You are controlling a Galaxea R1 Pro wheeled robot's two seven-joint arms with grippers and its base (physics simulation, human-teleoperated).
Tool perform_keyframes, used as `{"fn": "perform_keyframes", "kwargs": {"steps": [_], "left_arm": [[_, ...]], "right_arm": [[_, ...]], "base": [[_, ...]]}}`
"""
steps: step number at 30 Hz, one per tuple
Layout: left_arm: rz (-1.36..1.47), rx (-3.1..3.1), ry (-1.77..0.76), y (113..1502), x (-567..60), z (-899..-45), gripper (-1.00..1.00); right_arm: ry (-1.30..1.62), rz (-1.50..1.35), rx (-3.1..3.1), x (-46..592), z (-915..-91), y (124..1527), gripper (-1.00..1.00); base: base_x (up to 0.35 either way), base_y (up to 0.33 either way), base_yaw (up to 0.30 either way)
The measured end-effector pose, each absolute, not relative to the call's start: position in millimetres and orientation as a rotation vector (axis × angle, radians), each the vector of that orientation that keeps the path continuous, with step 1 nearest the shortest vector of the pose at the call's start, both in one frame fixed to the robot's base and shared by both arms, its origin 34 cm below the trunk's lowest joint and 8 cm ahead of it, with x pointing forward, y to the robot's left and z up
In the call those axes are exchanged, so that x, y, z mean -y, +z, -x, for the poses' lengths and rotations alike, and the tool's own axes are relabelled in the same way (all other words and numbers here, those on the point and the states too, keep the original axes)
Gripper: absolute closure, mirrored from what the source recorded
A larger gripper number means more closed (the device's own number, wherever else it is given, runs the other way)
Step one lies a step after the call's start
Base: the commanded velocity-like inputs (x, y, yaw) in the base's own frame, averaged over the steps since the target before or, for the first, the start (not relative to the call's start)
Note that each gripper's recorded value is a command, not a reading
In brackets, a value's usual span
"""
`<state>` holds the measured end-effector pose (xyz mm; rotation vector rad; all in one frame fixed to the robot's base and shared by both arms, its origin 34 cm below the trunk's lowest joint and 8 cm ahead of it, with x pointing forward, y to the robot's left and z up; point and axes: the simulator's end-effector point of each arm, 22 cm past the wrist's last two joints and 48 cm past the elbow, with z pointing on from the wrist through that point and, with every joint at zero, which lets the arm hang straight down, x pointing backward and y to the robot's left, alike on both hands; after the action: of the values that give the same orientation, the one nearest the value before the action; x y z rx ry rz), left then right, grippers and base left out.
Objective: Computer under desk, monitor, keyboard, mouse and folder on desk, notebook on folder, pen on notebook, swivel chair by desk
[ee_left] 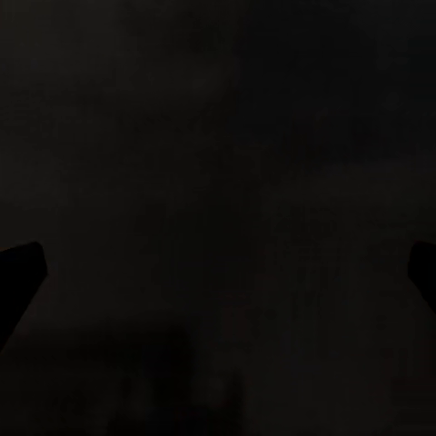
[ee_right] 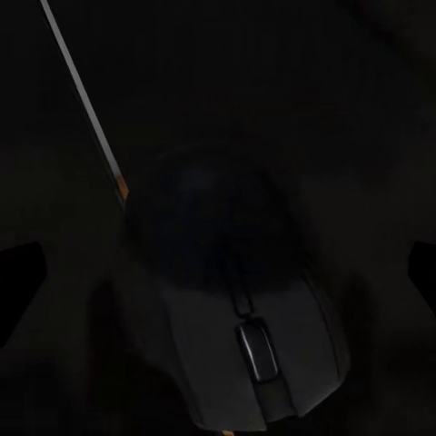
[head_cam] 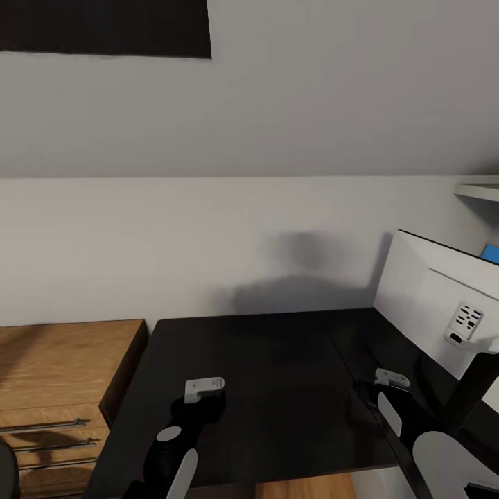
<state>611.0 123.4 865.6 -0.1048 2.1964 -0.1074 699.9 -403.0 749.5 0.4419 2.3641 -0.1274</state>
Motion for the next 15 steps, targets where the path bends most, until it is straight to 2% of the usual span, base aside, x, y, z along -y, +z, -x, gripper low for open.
{"fn": "perform_keyframes", "kwargs": {"steps": [15], "left_arm": [[0.104,-2.196,-0.108,858.5,-123.0,-611.4,-1.0]], "right_arm": [[-0.129,-0.44,-2.364,403.3,-700.3,742.5,-1.0]], "base": [[0.0,0.0,0.0]]}}
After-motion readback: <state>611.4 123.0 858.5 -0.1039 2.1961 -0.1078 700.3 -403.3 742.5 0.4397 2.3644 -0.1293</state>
